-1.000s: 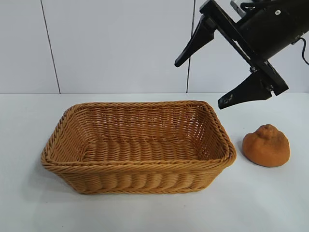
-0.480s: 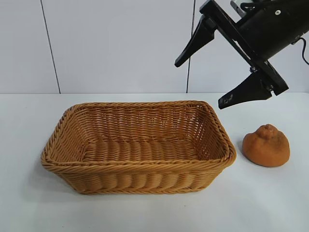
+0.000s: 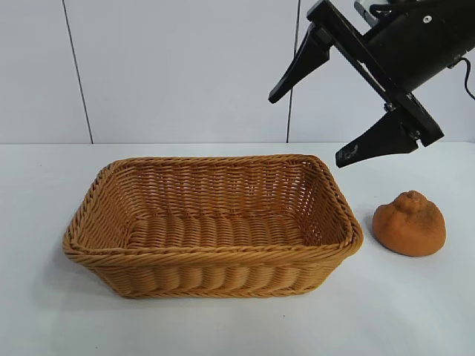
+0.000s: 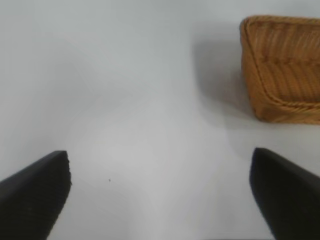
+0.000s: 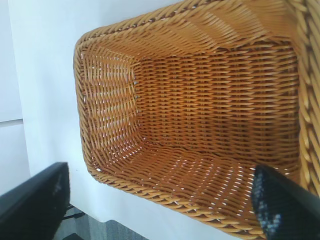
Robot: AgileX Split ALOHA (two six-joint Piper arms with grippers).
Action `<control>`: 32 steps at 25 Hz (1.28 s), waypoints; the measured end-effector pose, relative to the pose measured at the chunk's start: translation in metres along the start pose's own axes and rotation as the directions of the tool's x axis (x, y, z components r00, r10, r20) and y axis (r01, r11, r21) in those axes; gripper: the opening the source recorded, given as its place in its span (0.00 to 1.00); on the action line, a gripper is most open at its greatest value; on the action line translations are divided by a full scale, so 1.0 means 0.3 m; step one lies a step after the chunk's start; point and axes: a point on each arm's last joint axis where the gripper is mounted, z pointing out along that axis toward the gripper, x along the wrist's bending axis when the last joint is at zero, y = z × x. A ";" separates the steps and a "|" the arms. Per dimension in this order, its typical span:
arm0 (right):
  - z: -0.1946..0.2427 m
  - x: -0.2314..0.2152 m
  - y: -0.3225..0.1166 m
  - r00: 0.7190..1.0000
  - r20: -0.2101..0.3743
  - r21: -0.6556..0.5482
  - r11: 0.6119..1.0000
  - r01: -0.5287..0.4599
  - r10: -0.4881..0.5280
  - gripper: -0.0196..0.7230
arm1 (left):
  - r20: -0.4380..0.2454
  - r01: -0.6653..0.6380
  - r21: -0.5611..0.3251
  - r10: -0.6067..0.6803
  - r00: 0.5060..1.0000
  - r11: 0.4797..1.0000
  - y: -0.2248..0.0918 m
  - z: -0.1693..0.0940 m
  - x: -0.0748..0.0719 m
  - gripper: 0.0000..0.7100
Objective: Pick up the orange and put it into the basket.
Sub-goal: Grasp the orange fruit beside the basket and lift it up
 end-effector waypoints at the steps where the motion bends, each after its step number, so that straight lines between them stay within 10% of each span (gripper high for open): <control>1: -0.003 0.002 0.003 1.000 0.004 0.001 1.000 0.011 -0.011 0.94 | 0.000 0.000 -0.003 0.000 1.000 1.000 -0.003 -0.003 0.000 0.98; 8: -0.079 0.014 0.046 0.968 0.205 0.065 0.989 0.134 -0.145 0.94 | 0.000 0.000 -0.007 0.000 1.000 1.000 -0.004 -0.005 0.000 0.98; 14: -0.143 -0.038 0.062 0.860 0.471 0.136 0.979 0.149 -0.196 0.94 | 0.000 0.000 -0.007 0.000 1.000 1.000 -0.004 -0.005 0.000 0.98; 32: -0.053 -0.310 0.173 0.849 0.513 0.158 0.986 0.051 -0.126 0.94 | 0.000 0.000 -0.008 0.000 1.000 1.000 -0.004 -0.005 0.000 0.98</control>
